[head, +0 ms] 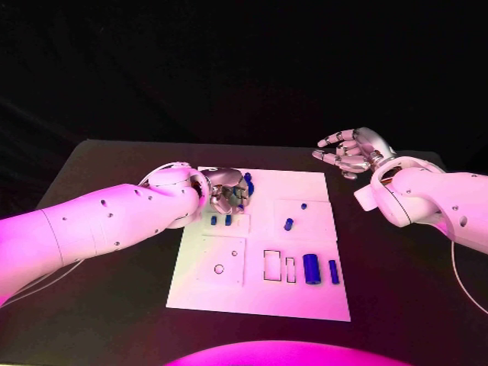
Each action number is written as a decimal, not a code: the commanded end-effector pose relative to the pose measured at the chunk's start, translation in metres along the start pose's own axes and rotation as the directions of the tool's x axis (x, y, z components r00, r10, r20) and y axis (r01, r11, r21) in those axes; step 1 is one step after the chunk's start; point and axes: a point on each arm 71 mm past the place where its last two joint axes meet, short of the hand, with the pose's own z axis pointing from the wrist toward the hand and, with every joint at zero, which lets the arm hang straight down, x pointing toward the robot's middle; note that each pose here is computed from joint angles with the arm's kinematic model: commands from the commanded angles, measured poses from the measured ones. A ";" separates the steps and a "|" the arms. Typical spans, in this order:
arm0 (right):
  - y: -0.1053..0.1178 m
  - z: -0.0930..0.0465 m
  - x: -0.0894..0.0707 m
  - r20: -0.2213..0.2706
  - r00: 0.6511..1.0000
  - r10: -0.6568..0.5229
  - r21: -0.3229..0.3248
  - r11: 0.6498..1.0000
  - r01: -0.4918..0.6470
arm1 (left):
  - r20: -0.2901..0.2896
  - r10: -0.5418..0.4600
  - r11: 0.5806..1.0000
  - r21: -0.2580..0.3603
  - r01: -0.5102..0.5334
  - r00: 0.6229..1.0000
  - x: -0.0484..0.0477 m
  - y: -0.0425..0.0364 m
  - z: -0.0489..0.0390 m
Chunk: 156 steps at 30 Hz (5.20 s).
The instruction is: Assemble the parts on the task board
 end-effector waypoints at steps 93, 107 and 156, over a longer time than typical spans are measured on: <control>0.001 -0.001 0.000 -0.003 1.000 -0.006 -0.019 1.000 0.006 | 0.051 -0.095 0.995 -0.037 0.097 0.994 -0.0129 0.0322 -0.0338; 0.001 0.000 0.000 -0.002 1.000 -0.006 -0.018 1.000 0.006 | 0.053 -0.099 0.995 -0.027 0.100 0.994 -0.0119 0.0290 -0.0323; 0.000 -0.001 -0.001 -0.001 1.000 -0.007 -0.017 1.000 0.007 | -0.002 -0.096 0.994 -0.057 0.096 0.995 -0.0046 0.0310 -0.0276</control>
